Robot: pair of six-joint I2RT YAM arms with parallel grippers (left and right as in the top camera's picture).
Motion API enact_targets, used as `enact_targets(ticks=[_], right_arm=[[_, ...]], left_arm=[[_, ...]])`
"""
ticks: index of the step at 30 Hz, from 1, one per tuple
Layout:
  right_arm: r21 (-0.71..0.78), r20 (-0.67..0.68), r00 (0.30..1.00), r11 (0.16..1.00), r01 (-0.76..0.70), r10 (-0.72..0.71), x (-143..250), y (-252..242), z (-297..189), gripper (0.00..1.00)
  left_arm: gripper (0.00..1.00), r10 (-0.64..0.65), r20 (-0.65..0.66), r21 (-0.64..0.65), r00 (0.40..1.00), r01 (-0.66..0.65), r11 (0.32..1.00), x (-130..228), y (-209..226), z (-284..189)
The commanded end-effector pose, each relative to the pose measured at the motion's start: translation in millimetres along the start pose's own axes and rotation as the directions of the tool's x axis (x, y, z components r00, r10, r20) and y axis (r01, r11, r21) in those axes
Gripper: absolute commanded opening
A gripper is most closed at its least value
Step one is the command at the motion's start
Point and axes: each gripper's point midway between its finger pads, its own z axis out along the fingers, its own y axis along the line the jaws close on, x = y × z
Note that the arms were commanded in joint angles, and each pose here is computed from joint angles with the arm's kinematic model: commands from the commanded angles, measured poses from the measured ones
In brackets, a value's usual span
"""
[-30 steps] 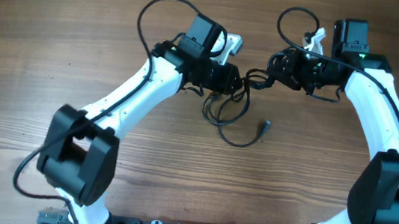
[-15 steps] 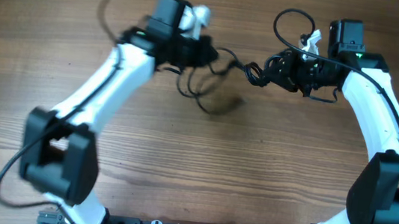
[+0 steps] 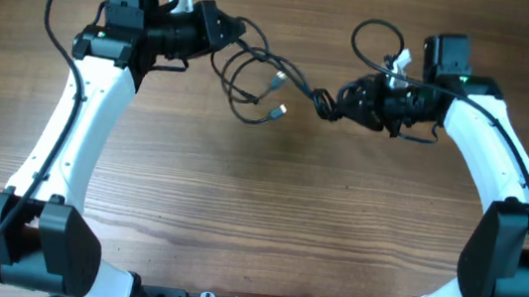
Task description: Untangle cables
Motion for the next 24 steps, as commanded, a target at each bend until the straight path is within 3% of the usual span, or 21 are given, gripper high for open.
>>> enact_targets(ticks=[1,5,7,9,11,12,16,20,24], right_arm=[[0.283,0.068,0.994,0.954,-0.096,0.080,0.5,-82.6,-2.3,0.04],[0.333,0.071,0.995,0.939,-0.088,0.069,3.3,-96.1,-2.1,0.07],[0.260,0.030,0.999,0.965,0.018,-0.027,0.8,-76.4,-1.9,0.23],[0.195,0.014,0.986,0.968,0.159,-0.165,-6.6,-41.3,-16.5,0.51],[0.190,0.020,0.954,0.938,0.291,-0.300,-12.2,-7.1,-39.4,0.65],[0.188,0.027,0.937,0.922,0.338,-0.349,-13.2,7.5,-48.3,0.66],[0.155,0.063,0.849,0.846,0.511,-0.525,-8.7,72.6,-50.8,0.67],[0.022,0.054,0.724,0.725,0.688,-0.688,21.1,127.9,-15.1,0.48],[-0.045,0.108,0.663,0.663,0.747,-0.740,24.2,153.5,-10.4,0.28]], left_arm=[[0.04,0.137,0.238,0.044,0.961,-0.152,0.987,-66.3,-24.1,-65.4],[0.04,0.168,0.185,0.179,0.968,-0.201,0.963,-55.1,-45.7,-69.3],[0.04,0.141,0.136,0.179,0.981,-0.164,0.970,-42.9,-44.7,-61.7],[0.04,0.101,0.055,0.143,0.993,-0.108,0.984,-21.3,-37.4,-45.4],[0.04,0.037,0.001,0.049,0.999,-0.037,0.998,-3.6,-23.8,-30.1],[0.04,0.022,-0.025,0.011,0.999,-0.021,1.000,6.4,-21.6,-22.6],[0.04,-0.115,-0.100,-0.028,0.988,0.112,0.993,35.2,-34.4,-0.5],[0.04,-0.354,-0.150,-0.103,0.923,0.341,0.934,51.7,-17.6,14.7],[0.04,-0.397,-0.199,-0.122,0.896,0.379,0.917,61.2,-5.6,25.6]])
